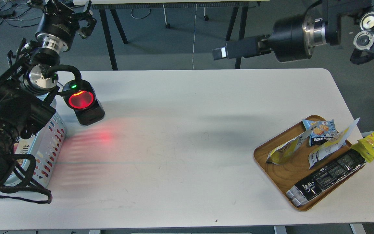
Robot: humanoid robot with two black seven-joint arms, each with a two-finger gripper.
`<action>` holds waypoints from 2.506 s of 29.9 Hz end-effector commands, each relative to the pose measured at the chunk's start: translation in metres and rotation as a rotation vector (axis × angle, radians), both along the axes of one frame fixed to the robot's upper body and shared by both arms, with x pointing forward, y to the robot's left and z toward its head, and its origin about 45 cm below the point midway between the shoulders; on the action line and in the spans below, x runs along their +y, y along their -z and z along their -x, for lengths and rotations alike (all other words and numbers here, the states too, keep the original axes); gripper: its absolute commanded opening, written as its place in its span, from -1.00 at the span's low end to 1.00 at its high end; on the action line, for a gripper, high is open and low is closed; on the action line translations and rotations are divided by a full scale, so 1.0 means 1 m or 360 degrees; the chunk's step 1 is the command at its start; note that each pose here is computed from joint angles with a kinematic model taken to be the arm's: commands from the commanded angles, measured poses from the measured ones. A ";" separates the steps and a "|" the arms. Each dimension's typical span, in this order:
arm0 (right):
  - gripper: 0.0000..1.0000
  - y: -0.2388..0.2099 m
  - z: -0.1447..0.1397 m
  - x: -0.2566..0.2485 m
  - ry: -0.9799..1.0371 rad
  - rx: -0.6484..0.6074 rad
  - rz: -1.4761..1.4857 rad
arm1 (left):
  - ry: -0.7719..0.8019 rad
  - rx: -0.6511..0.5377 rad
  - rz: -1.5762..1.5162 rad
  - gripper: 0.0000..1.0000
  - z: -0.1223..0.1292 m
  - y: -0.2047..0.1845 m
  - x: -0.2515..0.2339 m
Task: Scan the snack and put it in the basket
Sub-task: 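Move the right gripper over the yellow-and-white snack bag on the tray, then lower the right gripper and grasp the yellow-and-white snack bag, then carry the bag toward the scanner and set it upright on the table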
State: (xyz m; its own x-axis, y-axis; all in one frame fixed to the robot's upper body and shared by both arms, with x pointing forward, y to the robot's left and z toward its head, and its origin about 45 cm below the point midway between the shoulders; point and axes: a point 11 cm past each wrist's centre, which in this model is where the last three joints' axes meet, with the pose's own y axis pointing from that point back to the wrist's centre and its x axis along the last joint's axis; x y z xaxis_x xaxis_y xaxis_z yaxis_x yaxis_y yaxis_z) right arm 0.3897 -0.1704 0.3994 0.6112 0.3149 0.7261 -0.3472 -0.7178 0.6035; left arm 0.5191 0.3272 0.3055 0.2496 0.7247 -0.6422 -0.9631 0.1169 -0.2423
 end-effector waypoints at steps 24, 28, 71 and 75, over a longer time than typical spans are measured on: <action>0.85 0.114 0.066 -0.120 -0.0976 -0.0295 0.1202 | -0.0041 0.0024 -0.0029 0.99 0.004 0.006 0.014; 0.83 0.123 0.043 -0.138 -0.0861 -0.0299 0.1260 | -0.0036 0.0026 -0.0029 0.99 0.003 0.007 0.012; -1.00 0.066 0.017 -0.037 -0.0876 -0.0596 0.0952 | -0.0034 0.0019 -0.0033 0.99 0.002 0.004 0.011; -1.00 0.070 0.020 0.017 -0.0995 -0.0604 0.0863 | -0.0030 0.0021 -0.0040 0.99 0.002 0.004 0.012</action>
State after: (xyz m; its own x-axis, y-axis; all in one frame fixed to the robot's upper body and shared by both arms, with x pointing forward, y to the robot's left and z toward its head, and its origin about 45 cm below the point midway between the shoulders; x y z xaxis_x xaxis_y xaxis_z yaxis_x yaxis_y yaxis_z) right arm 0.3717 -0.1854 0.3322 -0.0051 0.8763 0.4818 -0.2720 -0.4648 0.8426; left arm 0.5168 0.3381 0.3014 0.2274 0.7426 -0.6300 -0.9681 0.1022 -0.2289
